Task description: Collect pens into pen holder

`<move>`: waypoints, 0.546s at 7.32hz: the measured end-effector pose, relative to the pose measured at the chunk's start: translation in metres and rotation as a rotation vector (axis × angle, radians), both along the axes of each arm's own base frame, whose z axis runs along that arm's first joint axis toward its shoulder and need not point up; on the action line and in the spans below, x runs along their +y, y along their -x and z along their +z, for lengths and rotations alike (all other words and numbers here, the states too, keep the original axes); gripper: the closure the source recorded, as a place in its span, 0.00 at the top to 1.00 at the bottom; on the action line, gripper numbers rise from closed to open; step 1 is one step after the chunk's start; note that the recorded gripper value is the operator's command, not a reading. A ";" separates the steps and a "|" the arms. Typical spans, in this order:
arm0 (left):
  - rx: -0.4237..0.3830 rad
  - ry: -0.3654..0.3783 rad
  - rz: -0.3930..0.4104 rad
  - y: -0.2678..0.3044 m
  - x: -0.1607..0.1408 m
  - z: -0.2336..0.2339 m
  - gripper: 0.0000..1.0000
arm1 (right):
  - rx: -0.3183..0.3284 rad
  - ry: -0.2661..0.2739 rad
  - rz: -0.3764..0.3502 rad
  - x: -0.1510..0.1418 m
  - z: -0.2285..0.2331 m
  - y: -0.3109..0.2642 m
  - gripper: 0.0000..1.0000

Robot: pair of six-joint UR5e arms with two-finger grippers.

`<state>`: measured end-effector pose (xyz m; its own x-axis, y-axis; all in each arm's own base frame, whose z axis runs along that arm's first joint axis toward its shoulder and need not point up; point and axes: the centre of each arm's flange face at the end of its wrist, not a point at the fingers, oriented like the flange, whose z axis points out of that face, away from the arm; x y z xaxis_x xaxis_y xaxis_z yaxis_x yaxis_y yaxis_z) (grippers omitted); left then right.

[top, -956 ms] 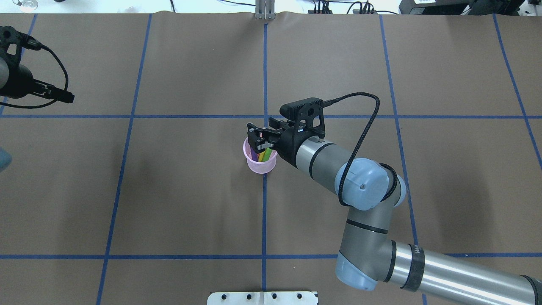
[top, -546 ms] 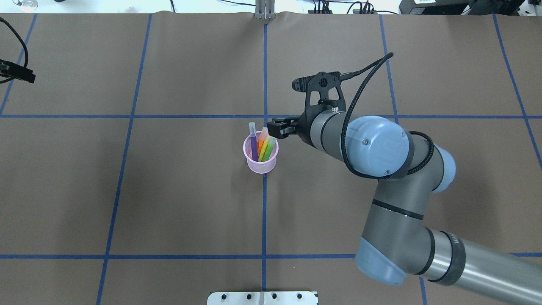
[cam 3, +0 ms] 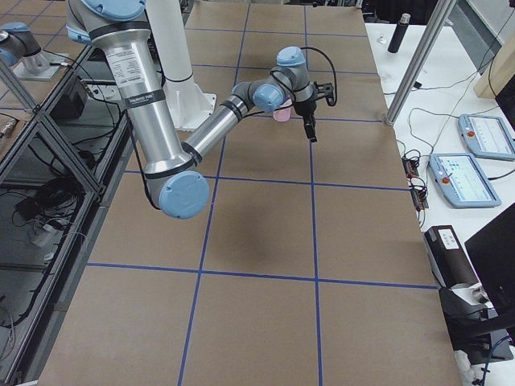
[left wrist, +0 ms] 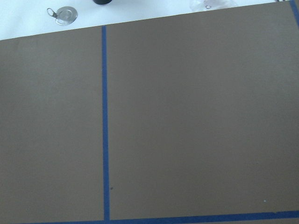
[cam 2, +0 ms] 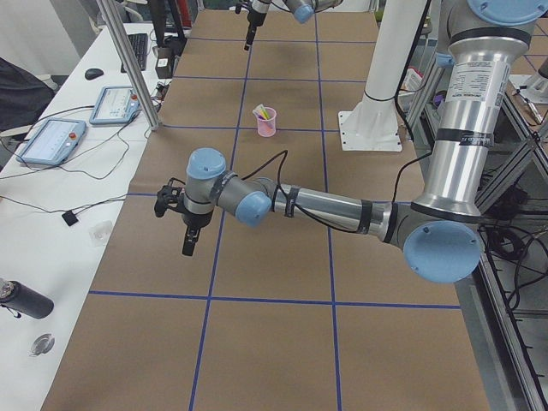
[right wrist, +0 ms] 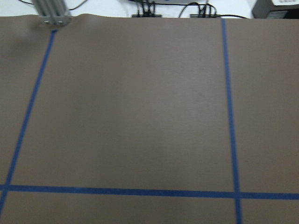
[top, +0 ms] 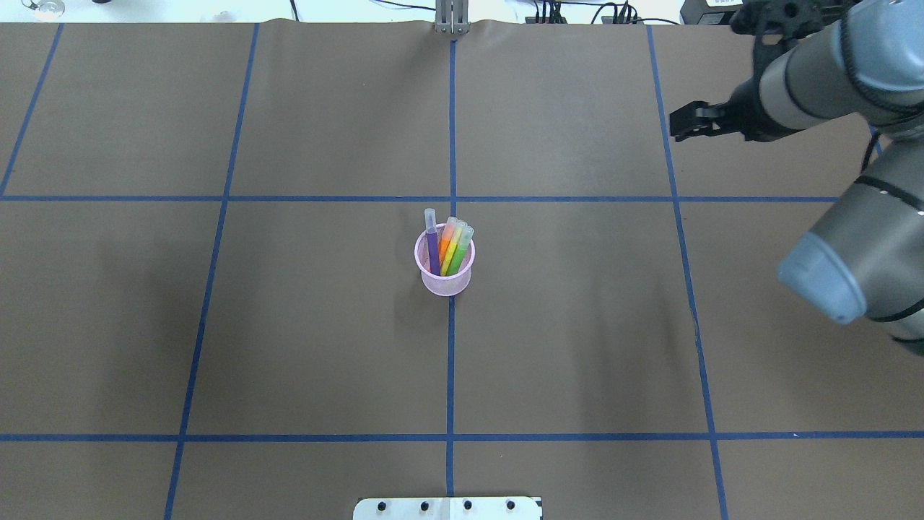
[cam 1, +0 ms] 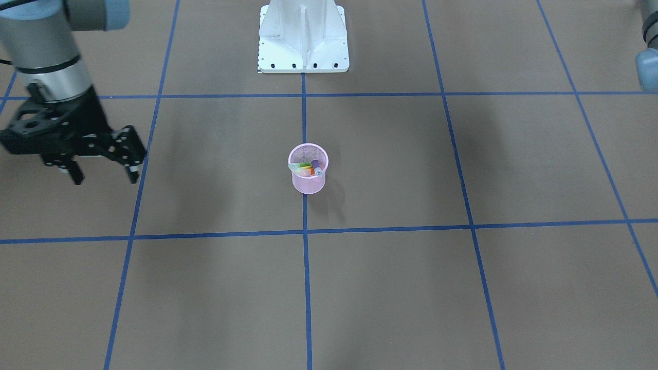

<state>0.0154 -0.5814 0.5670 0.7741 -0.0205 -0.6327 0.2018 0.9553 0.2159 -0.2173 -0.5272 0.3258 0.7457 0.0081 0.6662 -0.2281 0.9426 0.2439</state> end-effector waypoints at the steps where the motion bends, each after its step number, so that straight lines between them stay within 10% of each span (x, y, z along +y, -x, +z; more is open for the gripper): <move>1: -0.001 0.025 -0.011 0.007 0.002 0.014 1.00 | 0.031 0.034 -0.048 -0.014 0.049 -0.054 1.00; 4: -0.071 -0.011 0.148 0.044 0.029 0.053 1.00 | 0.038 0.150 -0.187 -0.026 0.210 -0.188 1.00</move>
